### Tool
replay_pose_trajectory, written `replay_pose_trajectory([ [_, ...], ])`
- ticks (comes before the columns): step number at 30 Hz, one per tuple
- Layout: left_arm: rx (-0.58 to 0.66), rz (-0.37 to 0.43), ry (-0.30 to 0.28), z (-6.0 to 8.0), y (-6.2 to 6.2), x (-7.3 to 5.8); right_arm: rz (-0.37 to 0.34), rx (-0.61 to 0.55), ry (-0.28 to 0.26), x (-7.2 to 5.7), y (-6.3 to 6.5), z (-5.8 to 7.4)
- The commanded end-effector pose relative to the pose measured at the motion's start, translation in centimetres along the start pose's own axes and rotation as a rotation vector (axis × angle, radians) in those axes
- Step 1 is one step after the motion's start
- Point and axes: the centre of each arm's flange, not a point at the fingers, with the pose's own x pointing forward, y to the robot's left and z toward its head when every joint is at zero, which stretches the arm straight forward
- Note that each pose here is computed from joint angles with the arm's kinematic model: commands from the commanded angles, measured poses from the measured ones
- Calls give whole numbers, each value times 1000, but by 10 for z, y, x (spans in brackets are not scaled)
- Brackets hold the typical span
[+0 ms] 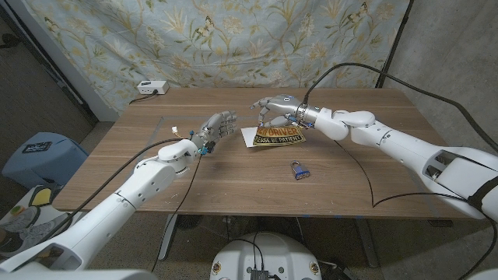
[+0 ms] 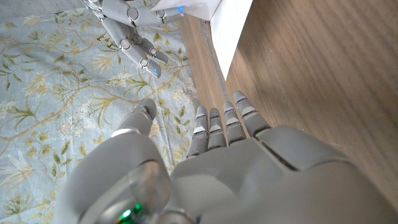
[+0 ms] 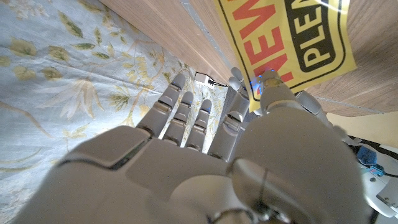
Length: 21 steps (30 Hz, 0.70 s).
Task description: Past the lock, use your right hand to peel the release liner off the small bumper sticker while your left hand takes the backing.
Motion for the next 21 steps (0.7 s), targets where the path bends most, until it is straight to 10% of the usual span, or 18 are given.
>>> replay_pose_trajectory([
  [1,-56,-2,30,1,5,1,-9,-16,21,-2,-6,-4],
  [21,-210,-20,111,0,6,10,-21,-50,49,-10,-16,-2],
])
